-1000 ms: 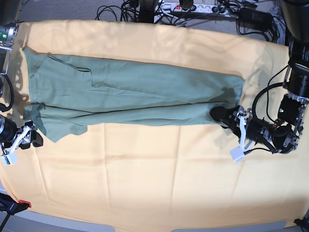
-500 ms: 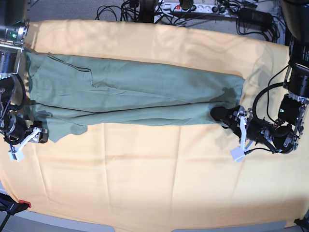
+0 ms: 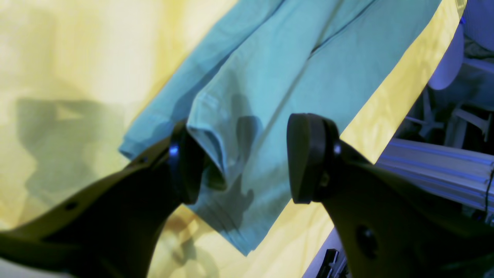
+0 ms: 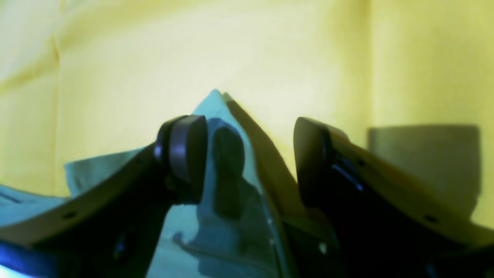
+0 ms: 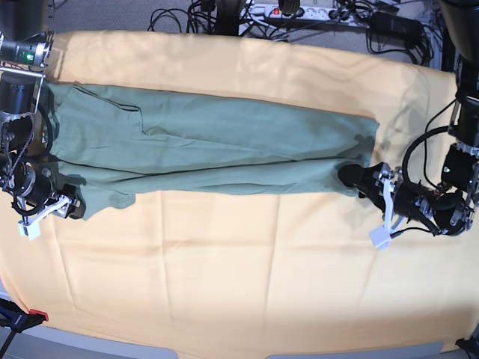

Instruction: Fold the T-shirt properly

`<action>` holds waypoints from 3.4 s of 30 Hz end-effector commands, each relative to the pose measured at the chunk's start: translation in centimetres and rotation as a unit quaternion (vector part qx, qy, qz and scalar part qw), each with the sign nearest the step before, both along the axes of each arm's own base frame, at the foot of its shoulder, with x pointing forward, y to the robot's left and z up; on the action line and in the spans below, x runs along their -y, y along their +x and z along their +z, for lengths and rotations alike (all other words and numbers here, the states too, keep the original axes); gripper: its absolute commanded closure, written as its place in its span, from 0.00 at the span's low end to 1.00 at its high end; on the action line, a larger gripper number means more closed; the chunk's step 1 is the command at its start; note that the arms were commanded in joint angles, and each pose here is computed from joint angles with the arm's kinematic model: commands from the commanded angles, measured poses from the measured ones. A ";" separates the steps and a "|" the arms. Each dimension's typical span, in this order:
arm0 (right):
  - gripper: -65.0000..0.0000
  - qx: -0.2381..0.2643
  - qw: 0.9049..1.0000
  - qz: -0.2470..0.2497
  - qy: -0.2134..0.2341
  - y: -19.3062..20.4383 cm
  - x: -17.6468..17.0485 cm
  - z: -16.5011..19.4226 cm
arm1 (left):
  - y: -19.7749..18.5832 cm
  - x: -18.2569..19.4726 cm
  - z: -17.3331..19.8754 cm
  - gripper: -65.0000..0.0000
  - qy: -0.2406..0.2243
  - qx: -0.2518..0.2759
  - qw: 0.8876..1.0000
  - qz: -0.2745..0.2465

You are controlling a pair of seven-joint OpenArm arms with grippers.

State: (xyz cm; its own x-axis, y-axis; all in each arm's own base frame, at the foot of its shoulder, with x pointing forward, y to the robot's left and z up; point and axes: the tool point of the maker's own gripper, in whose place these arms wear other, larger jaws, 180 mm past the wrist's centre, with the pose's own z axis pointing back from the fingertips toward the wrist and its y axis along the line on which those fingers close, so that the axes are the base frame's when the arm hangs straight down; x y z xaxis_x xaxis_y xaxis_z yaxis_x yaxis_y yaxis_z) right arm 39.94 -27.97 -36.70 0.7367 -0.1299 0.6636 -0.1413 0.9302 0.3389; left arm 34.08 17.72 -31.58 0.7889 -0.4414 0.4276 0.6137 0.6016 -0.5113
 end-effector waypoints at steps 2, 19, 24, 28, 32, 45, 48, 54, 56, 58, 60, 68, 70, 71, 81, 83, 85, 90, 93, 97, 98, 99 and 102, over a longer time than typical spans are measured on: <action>0.42 0.031 0.999 0.030 0.023 0.8 -1.1 2.0 | 1.2 -0.2 2.0 0.45 -0.010 0.026 1.000 0.004; 1.00 0.090 0.993 0.078 -0.003 1.8 -2.7 4.0 | 1.4 0.0 2.2 0.45 -0.018 0.042 0.999 -0.005; 1.00 0.119 0.984 0.121 -0.061 0.4 -4.0 5.5 | 1.4 0.0 2.2 0.45 -0.019 0.044 0.999 -0.006; 1.00 0.135 0.971 0.165 -0.107 -2.2 -5.8 6.1 | 1.4 0.1 2.3 0.45 -0.020 0.047 0.999 -0.010; 1.00 0.123 0.965 0.192 -0.133 -5.1 -6.2 5.2 | 1.5 0.0 2.4 0.45 -0.021 0.051 0.998 -0.009; 1.00 0.037 0.954 0.250 -0.163 -11.2 -5.1 3.4 | 5.4 -2.6 8.7 0.45 -0.079 0.147 0.983 0.070; 1.00 0.015 0.951 0.254 -0.178 -11.7 -4.5 2.9 | 6.0 -3.3 10.0 0.45 -0.090 0.165 0.978 0.086; 1.00 -0.040 0.943 0.263 -0.200 -13.1 -3.4 1.6 | 6.4 -3.9 11.1 0.45 -0.100 0.181 0.973 0.100; 0.91 -0.040 0.943 0.263 -0.200 -13.1 -3.5 1.6 | 6.4 -3.9 11.1 0.45 -0.100 0.181 0.973 0.100; 0.66 -0.043 0.940 0.261 -0.214 -13.0 -3.0 1.5 | 6.4 -3.9 11.1 0.45 -0.099 0.181 0.973 0.100; 0.47 -0.044 0.937 0.257 -0.234 -12.5 -2.2 1.8 | 6.4 -4.1 11.1 0.45 -0.097 0.182 0.973 0.101; 0.45 -0.001 0.944 0.248 -0.219 -11.0 -1.8 5.7 | 5.9 -7.0 11.8 0.45 -0.066 0.193 0.973 0.112; 0.45 0.026 0.949 0.239 -0.204 -10.6 -1.9 7.7 | 5.8 -8.0 12.2 0.45 -0.059 0.199 0.971 0.120; 0.45 0.044 0.952 0.234 -0.190 -10.4 -2.1 8.9 | 5.8 -8.6 12.5 0.45 -0.055 0.202 0.970 0.125; 1.00 0.113 0.973 0.170 -0.109 -11.2 -0.6 12.9 | 4.8 -13.0 14.1 0.45 -0.009 0.214 0.965 0.153; 1.00 0.117 0.976 0.156 -0.094 -11.4 -1.2 11.8 | 4.7 -13.5 14.2 0.45 -0.005 0.209 0.964 0.164; 1.00 0.122 0.979 0.130 -0.098 -11.3 -1.1 10.3 | 4.6 -13.8 14.4 0.45 -0.002 0.210 0.964 0.166; 1.00 0.102 0.984 0.073 -0.126 -11.6 0.0 6.1 | 4.6 -14.5 14.4 0.45 -0.006 0.199 0.961 0.190; 1.00 0.081 0.988 0.056 -0.116 -12.3 -0.1 3.8 | 4.2 -15.9 13.9 0.45 -0.017 0.189 0.956 0.222; 1.00 0.060 0.992 0.037 -0.101 -12.9 -0.4 1.4 | 3.3 -17.9 13.0 0.45 -0.037 0.172 0.946 0.274; 1.00 0.059 0.992 0.034 -0.103 -12.9 -0.3 1.1 | 2.9 -18.1 12.5 0.45 -0.037 0.166 0.946 0.278; 1.00 0.057 0.992 0.033 -0.103 -12.9 -0.2 1.0 | 2.4 -18.1 11.6 0.45 -0.035 0.155 0.947 0.279; 1.00 0.055 0.993 0.033 -0.104 -13.0 -0.2 0.9 | 0.5 -17.7 8.1 0.45 -0.027 0.110 0.954 0.279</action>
State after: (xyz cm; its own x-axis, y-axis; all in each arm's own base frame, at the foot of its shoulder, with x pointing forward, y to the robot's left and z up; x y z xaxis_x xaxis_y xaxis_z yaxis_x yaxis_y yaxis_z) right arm 26.29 -27.18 -36.96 0.6878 0.0508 0.7241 -0.2221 0.9644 0.1433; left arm 34.02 34.87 -25.36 0.8126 0.0442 0.5812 0.2858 0.8388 -0.4633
